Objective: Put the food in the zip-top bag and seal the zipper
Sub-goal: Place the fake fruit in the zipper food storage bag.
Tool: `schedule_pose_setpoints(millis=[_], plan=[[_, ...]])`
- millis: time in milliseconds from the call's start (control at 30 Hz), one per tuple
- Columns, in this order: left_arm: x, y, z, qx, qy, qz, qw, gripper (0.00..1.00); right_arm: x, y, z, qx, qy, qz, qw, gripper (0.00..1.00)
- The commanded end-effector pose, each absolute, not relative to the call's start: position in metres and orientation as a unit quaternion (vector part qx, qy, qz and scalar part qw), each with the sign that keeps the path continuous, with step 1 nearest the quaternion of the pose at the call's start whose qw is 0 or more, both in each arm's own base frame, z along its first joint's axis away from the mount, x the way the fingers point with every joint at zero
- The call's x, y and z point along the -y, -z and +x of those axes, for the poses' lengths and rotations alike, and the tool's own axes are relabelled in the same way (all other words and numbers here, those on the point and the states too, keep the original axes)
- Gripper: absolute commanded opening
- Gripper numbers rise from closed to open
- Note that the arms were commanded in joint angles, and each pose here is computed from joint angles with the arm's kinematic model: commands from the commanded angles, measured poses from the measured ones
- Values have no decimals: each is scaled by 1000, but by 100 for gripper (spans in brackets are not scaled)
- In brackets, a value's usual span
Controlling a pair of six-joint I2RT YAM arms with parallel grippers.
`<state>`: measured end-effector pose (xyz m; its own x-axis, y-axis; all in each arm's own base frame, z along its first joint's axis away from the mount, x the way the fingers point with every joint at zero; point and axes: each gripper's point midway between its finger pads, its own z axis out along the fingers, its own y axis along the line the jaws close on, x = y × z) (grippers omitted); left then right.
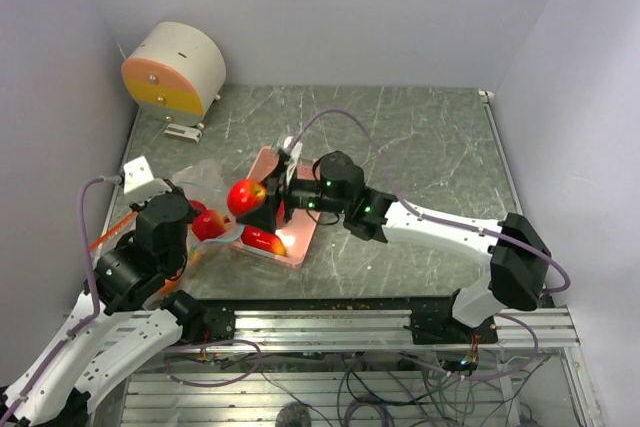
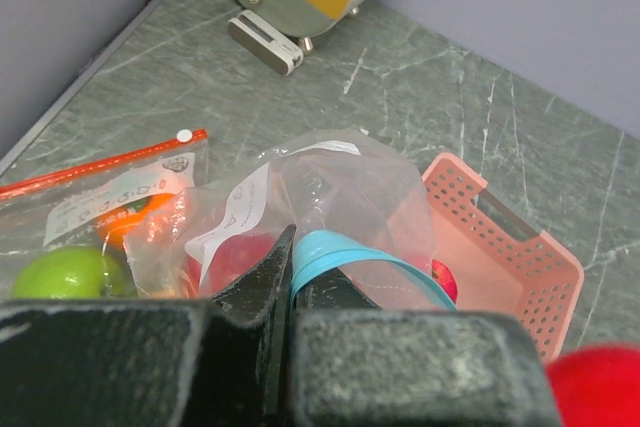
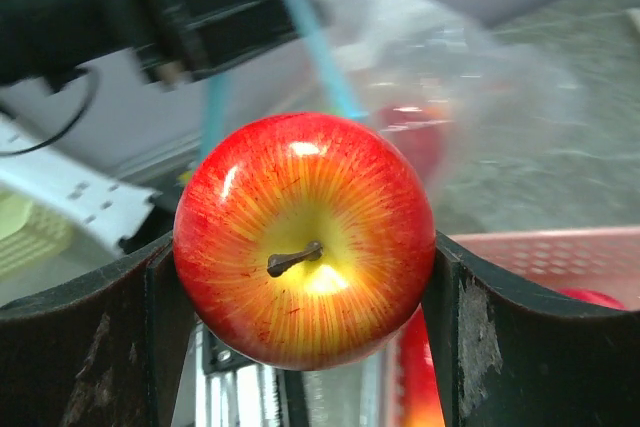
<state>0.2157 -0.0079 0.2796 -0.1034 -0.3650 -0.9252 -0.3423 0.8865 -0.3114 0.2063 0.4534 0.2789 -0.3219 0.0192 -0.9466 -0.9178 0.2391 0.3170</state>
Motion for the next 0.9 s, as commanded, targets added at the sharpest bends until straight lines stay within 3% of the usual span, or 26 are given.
schedule_pose_setpoints(millis=[0,233,533,633,733,867], plan=[[25,-301,225,-729,62,-246,636,7,-476,-283,161,-579,-557,-418,425,62],[42,-301,233,-736,91,-231,630,7,-495,-269,149,-581,-568,-424,400,62],[70,-294,232,-750,160,-212,606,7,-508,-244,233,-698,-441,-302,476,65],[78,-287,232,-757,175,-208,594,7,-507,-234,255,-726,-401,-264,491,75],[80,-282,231,-761,178,-207,588,7,-509,-228,261,-735,-385,-264,491,99],[76,-282,231,-760,168,-209,592,7,-504,-233,254,-725,-394,-270,495,100]])
